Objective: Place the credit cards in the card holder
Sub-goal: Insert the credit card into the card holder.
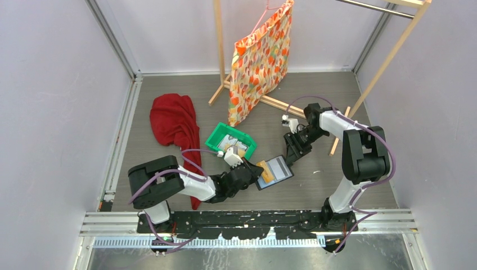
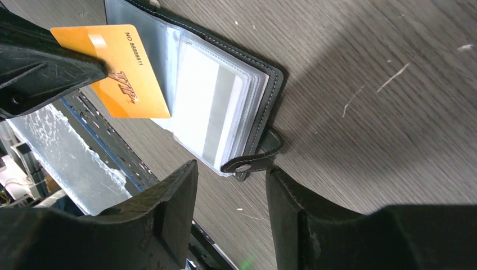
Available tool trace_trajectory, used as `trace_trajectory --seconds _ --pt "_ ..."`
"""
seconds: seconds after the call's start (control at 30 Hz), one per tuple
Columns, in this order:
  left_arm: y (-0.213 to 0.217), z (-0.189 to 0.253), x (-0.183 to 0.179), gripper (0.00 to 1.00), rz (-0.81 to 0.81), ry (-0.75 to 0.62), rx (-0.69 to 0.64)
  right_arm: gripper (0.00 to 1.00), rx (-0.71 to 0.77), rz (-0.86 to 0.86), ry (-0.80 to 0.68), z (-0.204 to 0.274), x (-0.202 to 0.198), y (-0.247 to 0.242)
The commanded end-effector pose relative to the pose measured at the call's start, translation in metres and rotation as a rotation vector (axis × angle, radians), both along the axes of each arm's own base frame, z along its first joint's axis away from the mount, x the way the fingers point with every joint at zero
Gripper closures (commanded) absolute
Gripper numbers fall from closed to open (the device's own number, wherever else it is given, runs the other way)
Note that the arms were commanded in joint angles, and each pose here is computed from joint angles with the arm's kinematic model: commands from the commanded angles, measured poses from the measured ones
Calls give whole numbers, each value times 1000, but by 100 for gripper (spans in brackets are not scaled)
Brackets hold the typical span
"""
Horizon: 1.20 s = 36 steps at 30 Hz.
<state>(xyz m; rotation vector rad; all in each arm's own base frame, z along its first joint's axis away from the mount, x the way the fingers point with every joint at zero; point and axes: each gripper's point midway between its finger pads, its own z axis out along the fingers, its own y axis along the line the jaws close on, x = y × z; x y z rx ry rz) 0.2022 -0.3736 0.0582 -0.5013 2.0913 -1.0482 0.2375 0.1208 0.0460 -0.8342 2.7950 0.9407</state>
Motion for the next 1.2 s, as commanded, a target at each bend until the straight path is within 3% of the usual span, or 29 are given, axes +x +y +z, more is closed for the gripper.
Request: trace_trajectory --seconds 0.0,0.27,0.83,1.17 --pt "-1 13 14 100 71 -50 -31 47 -12 11 -4 -3 2 3" --pt "8 32 17 100 98 -81 -72 47 -20 24 3 -5 0 5" --pt "-5 10 18 100 87 -35 -82 47 -38 33 10 -8 -1 4" --pt "-2 24 15 100 78 -57 -132 47 -82 41 22 -17 0 1"
